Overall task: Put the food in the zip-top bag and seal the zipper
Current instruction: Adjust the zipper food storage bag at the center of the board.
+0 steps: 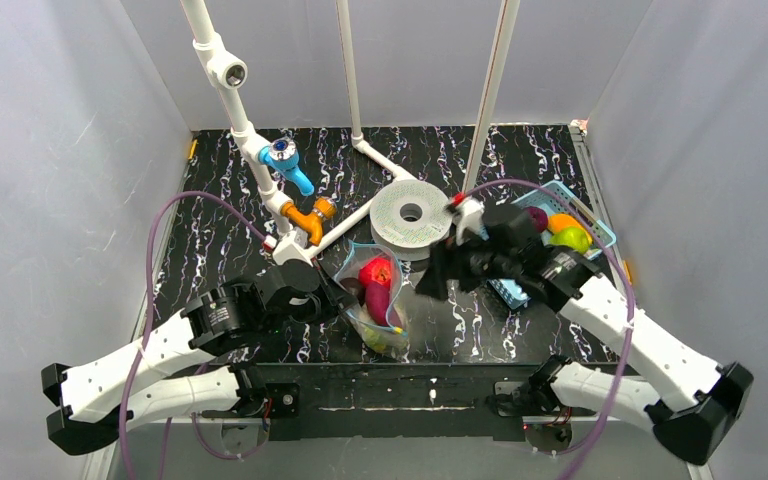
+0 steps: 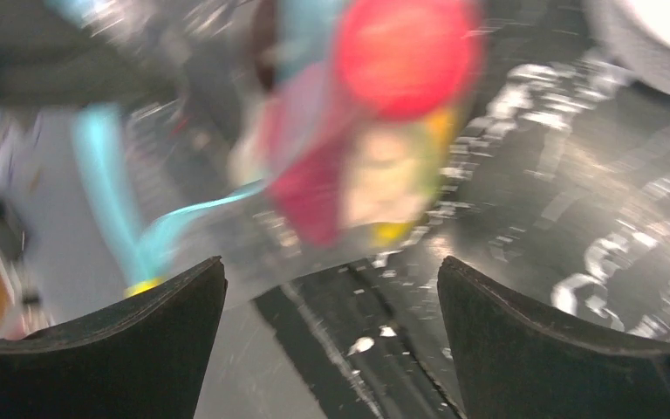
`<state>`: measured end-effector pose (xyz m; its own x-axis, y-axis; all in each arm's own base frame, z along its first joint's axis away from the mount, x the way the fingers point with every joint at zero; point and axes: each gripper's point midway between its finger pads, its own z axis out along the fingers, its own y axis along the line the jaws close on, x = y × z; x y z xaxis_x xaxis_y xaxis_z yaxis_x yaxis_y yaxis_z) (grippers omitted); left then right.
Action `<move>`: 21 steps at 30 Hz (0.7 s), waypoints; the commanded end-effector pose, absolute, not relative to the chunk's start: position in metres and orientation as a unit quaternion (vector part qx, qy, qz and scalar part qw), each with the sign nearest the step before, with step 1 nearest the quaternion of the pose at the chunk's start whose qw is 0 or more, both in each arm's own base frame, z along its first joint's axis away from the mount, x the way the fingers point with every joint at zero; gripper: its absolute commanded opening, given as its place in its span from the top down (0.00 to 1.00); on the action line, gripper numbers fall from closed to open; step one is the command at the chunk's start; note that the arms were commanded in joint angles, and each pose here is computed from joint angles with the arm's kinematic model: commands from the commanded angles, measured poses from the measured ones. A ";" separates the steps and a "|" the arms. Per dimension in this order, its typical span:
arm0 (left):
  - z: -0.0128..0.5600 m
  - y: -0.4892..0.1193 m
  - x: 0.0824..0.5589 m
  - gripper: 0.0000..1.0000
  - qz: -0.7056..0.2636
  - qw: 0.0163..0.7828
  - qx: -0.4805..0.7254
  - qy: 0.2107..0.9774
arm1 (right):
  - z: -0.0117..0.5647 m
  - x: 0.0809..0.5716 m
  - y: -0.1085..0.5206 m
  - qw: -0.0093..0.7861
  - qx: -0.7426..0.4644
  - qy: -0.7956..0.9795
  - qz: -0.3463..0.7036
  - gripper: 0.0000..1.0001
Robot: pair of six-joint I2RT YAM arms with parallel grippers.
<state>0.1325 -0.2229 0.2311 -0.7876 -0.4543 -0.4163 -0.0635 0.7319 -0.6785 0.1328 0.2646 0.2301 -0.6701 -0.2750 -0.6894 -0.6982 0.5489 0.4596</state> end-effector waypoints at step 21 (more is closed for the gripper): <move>0.251 -0.221 0.137 1.00 -0.377 0.294 -0.201 0.855 | 0.250 0.096 0.332 0.432 -0.420 0.758 0.250 0.20</move>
<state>0.1319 -0.2219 0.2388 -0.7772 -0.5057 -0.3746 -0.1012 0.6879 -0.7187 0.0780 0.3203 0.2354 -0.3322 -0.4586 -0.8242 -0.8992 0.4178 0.1299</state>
